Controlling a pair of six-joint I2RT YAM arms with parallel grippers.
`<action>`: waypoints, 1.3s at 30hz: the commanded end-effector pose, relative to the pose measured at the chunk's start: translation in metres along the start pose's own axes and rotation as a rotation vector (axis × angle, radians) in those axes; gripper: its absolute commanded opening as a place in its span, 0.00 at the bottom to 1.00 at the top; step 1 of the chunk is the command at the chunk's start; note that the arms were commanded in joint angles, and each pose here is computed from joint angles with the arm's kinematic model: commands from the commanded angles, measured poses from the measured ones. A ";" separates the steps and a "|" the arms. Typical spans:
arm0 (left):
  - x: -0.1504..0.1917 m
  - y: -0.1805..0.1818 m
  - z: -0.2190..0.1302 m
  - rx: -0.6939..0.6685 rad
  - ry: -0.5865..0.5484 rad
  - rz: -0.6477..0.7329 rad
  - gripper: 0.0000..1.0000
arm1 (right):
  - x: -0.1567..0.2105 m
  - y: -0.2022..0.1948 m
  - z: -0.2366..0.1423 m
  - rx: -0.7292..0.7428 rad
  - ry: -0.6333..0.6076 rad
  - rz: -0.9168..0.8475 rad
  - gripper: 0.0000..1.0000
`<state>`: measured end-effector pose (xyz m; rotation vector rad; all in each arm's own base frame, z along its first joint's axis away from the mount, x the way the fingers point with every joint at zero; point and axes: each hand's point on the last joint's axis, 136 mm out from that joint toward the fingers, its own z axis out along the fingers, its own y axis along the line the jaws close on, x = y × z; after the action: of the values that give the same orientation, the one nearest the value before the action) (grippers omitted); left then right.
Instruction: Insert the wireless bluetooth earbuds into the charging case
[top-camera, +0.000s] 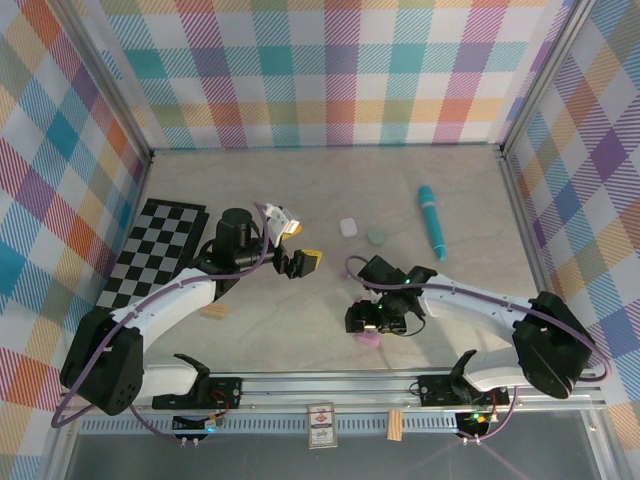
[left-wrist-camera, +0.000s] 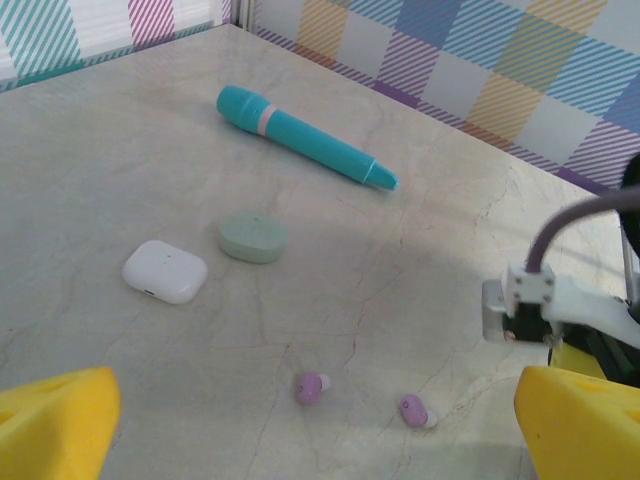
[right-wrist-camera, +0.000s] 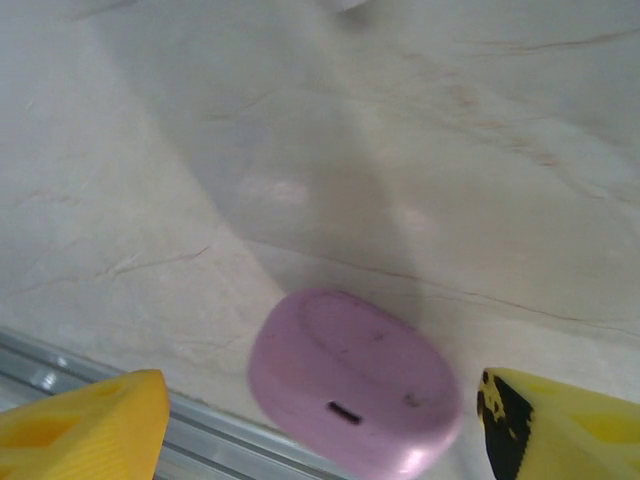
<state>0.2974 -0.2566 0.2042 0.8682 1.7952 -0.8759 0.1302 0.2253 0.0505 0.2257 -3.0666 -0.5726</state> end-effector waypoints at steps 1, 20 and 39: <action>-0.006 -0.002 -0.005 0.005 -0.028 0.023 1.00 | 0.005 0.001 0.012 0.032 0.004 -0.122 0.81; -0.012 -0.001 -0.005 0.002 -0.041 0.020 1.00 | 0.024 -0.022 0.021 0.166 0.024 -0.132 0.44; -0.023 -0.091 -0.027 0.490 0.051 -0.030 1.00 | 0.003 0.076 -0.103 -0.283 -0.234 -0.788 0.09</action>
<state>0.2531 -0.2759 0.2282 1.0384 1.7283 -1.1601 0.1236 0.2504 0.1394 1.1093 -3.0740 -0.9531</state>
